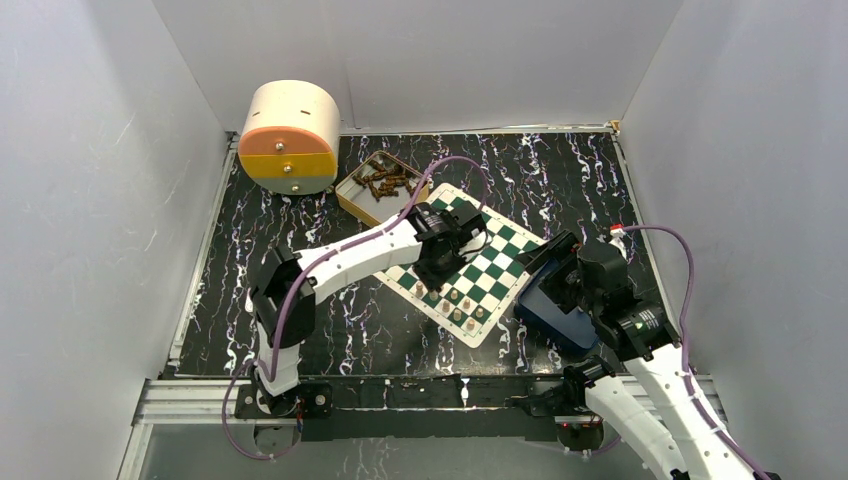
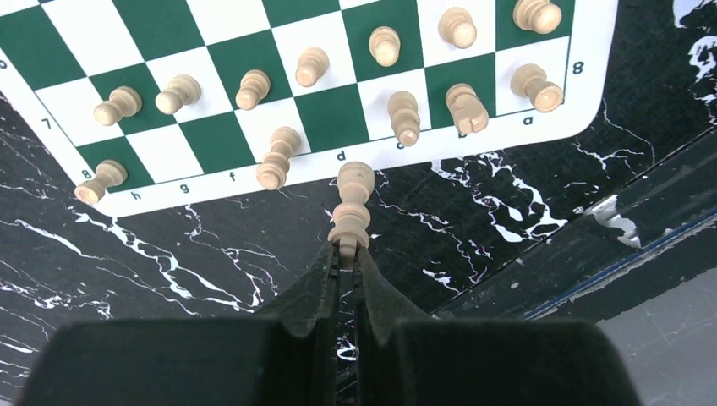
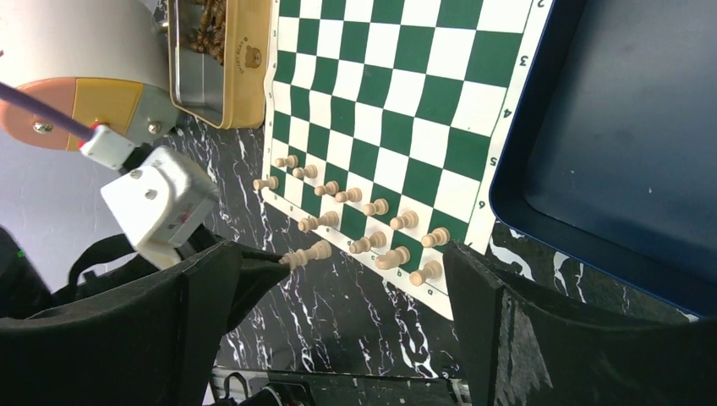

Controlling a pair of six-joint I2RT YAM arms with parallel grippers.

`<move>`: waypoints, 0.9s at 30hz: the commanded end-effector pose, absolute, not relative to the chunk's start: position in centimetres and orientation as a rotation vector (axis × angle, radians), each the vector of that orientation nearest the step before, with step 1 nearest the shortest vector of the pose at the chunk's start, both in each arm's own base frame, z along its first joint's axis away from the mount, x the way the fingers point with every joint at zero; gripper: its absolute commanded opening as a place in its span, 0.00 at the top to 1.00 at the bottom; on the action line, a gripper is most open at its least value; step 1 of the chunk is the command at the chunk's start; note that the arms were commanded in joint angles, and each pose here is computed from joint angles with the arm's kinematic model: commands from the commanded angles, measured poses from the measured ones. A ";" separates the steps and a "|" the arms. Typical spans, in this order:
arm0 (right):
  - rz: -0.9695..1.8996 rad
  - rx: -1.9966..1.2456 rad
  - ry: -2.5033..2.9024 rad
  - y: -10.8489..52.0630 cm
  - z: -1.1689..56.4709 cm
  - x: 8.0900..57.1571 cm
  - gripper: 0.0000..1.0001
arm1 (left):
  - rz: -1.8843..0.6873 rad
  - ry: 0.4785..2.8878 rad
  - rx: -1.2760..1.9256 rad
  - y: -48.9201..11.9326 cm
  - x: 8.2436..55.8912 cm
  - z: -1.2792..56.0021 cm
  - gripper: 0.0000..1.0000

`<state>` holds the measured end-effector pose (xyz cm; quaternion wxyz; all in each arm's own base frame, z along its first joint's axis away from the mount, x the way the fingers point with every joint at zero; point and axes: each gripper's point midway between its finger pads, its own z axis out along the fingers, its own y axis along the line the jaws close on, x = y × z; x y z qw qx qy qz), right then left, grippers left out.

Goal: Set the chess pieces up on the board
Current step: Place the chess piece on the chessboard.

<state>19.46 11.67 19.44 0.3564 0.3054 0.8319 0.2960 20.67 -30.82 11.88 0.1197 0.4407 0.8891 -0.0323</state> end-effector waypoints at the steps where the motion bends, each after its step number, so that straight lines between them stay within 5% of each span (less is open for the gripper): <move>1: 0.772 0.762 2.055 11.1 22.4 20.1 0.01 | -0.071 2.599 1.337 -30.7 20.5 12.3 1.00; 27: 0.762 0.760 2.036 10.8 22.7 20.1 0.01 | 0.000 2.606 1.362 -31.6 21.8 8.7 1.00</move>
